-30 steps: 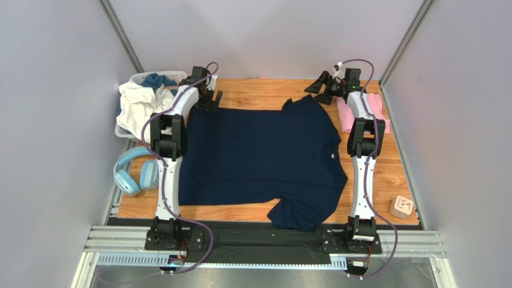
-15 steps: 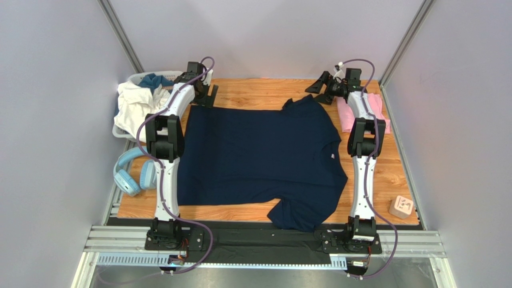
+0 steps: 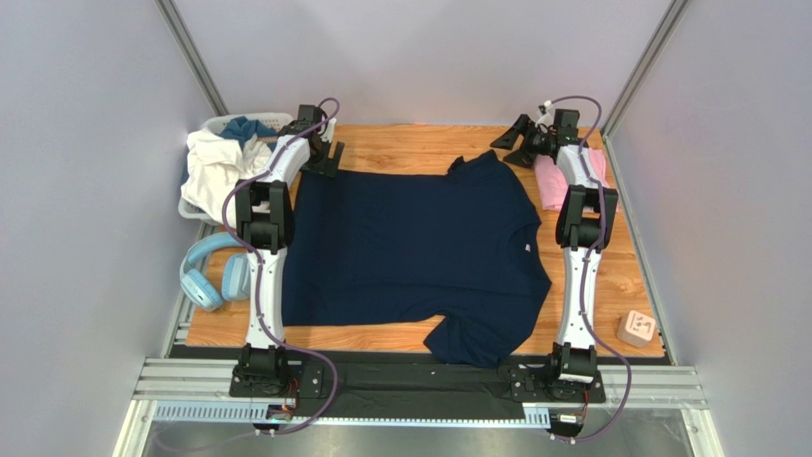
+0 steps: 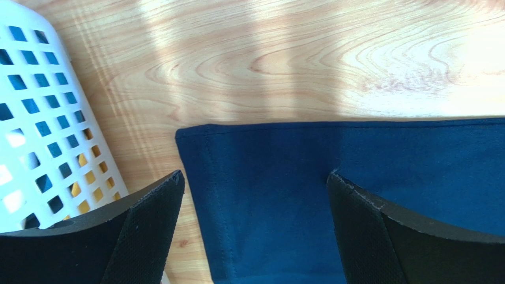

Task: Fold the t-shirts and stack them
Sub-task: Flatten out the tshirt

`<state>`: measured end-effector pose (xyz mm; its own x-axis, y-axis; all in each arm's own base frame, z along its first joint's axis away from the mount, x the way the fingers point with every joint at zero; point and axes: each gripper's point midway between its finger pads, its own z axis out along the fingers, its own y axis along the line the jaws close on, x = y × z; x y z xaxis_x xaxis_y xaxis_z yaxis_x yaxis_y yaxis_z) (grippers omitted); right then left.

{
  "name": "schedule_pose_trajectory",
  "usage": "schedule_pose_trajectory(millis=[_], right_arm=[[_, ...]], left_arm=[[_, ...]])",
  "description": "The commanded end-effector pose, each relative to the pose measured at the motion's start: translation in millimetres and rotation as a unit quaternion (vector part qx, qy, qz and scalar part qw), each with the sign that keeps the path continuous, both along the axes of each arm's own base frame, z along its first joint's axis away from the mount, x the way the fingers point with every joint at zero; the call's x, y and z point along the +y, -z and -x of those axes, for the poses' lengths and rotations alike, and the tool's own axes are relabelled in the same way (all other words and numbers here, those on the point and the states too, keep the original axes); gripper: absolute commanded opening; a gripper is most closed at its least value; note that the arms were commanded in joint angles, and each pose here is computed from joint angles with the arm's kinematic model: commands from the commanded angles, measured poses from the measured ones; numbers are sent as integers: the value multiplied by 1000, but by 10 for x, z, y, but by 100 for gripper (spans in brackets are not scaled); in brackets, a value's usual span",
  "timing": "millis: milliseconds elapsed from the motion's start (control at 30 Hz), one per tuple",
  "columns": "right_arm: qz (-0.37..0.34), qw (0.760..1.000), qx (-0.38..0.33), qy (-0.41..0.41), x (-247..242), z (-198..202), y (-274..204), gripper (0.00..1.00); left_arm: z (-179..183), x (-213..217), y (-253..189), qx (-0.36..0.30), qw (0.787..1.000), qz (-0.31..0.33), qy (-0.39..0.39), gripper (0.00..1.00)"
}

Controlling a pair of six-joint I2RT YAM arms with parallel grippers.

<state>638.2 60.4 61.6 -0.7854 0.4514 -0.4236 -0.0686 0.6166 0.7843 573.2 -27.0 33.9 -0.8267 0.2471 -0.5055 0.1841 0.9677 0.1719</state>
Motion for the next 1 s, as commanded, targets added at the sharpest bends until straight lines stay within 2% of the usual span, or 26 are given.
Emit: schedule_pose_trajectory(millis=[0, 133, 233, 367, 400, 533, 600, 967], right_arm=[[43, 995, -91, -22, 384, 80, -1027, 81], [53, 991, -118, -33, 612, 228, -1459, 82], [72, 989, -115, -58, 896, 399, -1523, 83], [142, 986, -34, -75, 1065, 611, -999, 82], [159, 984, 7, -82, 1100, 730, -767, 82], [225, 969, 80, -68, 951, 919, -283, 79], [259, 959, 99, -52, 821, 965, -176, 78], [356, 921, 158, -14, 408, 1136, 57, 77]], left_arm=[[65, 11, 94, 19, 1000, 2, 6, 96], [84, -93, 68, 20, 1000, 16, 16, 96], [101, -167, 85, 23, 999, 19, 22, 96], [113, -242, 57, 23, 999, 24, 28, 96], [118, -265, 51, 23, 999, 28, 29, 96], [122, -295, -73, 15, 999, 36, 32, 96], [136, -310, -101, 15, 999, 38, 34, 96], [159, -314, -149, 14, 999, 33, 35, 96]])
